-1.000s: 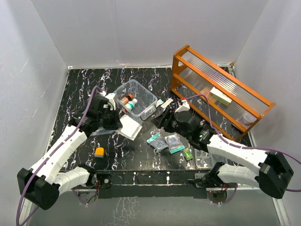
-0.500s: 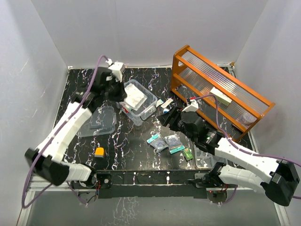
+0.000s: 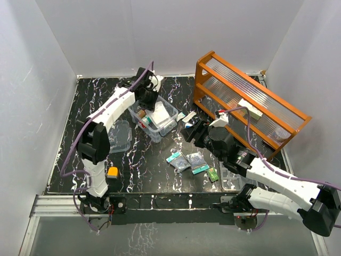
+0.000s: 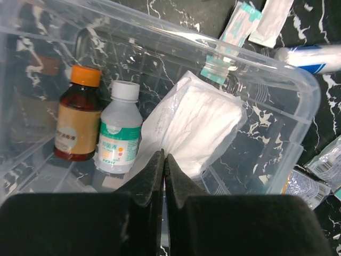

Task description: Organize the medicine kit

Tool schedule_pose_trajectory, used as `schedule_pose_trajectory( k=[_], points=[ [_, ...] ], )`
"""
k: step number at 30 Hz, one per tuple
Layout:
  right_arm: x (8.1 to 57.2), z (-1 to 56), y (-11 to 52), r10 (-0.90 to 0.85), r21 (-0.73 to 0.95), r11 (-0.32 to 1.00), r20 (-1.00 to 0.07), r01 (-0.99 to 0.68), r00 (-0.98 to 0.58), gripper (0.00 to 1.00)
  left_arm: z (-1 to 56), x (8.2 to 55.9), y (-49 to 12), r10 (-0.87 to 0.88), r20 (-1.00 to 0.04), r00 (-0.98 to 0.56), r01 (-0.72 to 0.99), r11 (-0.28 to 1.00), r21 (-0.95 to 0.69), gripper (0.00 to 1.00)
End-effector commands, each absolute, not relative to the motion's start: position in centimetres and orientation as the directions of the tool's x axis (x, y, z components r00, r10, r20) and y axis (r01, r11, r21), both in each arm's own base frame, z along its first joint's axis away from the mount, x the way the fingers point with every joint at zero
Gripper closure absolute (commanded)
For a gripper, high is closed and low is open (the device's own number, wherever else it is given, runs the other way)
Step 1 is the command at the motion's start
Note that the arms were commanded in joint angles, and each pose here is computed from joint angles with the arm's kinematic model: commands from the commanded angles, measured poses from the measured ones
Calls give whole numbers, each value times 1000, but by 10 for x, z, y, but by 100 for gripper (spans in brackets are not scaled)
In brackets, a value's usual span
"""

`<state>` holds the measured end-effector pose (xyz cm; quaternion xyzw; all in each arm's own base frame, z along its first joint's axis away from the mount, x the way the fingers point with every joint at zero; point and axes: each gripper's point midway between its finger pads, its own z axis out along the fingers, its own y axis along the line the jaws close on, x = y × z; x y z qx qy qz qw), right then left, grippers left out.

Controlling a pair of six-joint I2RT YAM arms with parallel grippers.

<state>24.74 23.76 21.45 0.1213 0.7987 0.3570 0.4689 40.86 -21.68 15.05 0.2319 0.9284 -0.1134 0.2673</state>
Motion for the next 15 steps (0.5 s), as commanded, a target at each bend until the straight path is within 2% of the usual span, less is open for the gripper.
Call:
schedule_pose_trajectory(
  k=[1, 15],
  points=[
    [253, 230, 232, 551, 682, 716, -684, -150, -479, 37, 154, 399, -224, 412, -508, -756, 545, 826, -142, 100],
    [255, 220, 229, 561, 681, 722, -679, -122, -474, 35, 99, 381, -212, 432, -380, -818, 501, 860, -101, 100]
  ],
)
